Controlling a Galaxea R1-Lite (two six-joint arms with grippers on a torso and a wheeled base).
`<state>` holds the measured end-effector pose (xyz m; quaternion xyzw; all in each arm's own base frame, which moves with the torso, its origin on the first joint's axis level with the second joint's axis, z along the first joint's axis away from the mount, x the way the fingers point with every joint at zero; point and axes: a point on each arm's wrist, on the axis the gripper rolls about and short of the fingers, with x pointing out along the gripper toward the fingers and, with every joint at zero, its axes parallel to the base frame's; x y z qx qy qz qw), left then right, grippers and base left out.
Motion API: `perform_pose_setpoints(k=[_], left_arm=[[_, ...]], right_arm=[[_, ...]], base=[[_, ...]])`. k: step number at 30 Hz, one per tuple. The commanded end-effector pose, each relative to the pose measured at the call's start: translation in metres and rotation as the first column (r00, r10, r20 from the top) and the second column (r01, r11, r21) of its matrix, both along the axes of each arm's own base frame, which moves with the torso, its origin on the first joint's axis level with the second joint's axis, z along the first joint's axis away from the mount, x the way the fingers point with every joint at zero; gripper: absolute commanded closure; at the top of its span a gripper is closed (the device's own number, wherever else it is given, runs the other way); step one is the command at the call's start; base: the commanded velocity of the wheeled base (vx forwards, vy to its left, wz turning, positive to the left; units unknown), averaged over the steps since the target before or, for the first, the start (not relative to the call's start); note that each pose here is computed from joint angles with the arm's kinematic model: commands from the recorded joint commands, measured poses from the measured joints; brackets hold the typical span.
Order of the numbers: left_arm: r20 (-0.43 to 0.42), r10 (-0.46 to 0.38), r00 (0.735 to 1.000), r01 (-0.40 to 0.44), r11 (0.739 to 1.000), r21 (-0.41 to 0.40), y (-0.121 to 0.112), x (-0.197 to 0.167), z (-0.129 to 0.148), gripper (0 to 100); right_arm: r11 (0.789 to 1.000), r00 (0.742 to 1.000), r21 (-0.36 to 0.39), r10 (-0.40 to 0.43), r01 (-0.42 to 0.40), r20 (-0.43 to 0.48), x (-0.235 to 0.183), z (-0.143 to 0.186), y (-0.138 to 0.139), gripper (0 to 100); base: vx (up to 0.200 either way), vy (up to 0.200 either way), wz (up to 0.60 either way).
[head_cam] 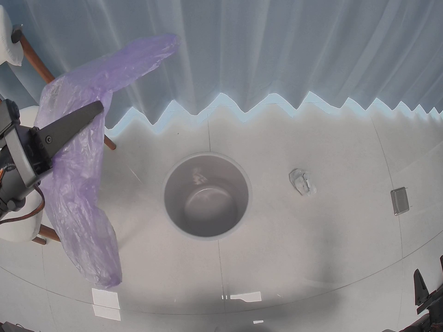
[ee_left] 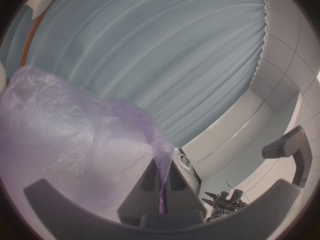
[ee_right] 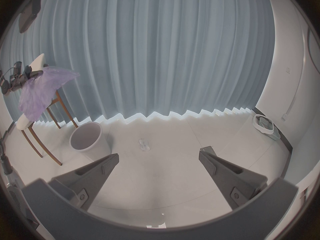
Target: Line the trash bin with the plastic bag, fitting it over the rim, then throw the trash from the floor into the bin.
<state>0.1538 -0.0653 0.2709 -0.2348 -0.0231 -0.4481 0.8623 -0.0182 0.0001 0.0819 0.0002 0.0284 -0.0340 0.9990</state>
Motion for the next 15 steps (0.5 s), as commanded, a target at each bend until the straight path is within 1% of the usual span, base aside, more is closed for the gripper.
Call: perform_pose_setpoints(k=[1, 14, 15], left_arm=[[0.014, 0.001, 1.000, -0.001, 1.000, -0.006, 0.0034, -0.0095, 0.0003, 100], [0.002, -0.009, 1.000, 0.009, 1.000, 0.000, 0.0017, -0.0090, -0.0030, 100], [0.001, -0.034, 0.999, 0.034, 0.999, -0.001, -0.0018, -0.0106, -0.0030, 100]], right_arm=[[1.000, 1.000, 0.001, 0.001, -0.001, -0.017, 0.0010, -0.0049, 0.0000, 0], [1.000, 1.000, 0.001, 0.001, -0.001, -0.017, 0.0010, -0.0049, 0.0000, 0], [1.000, 1.000, 0.001, -0.001, 0.001, -0.017, 0.0010, -0.0049, 0.0000, 0]], base=[[0.200, 0.000, 0.00], [0.200, 0.000, 0.00], [0.200, 0.000, 0.00]])
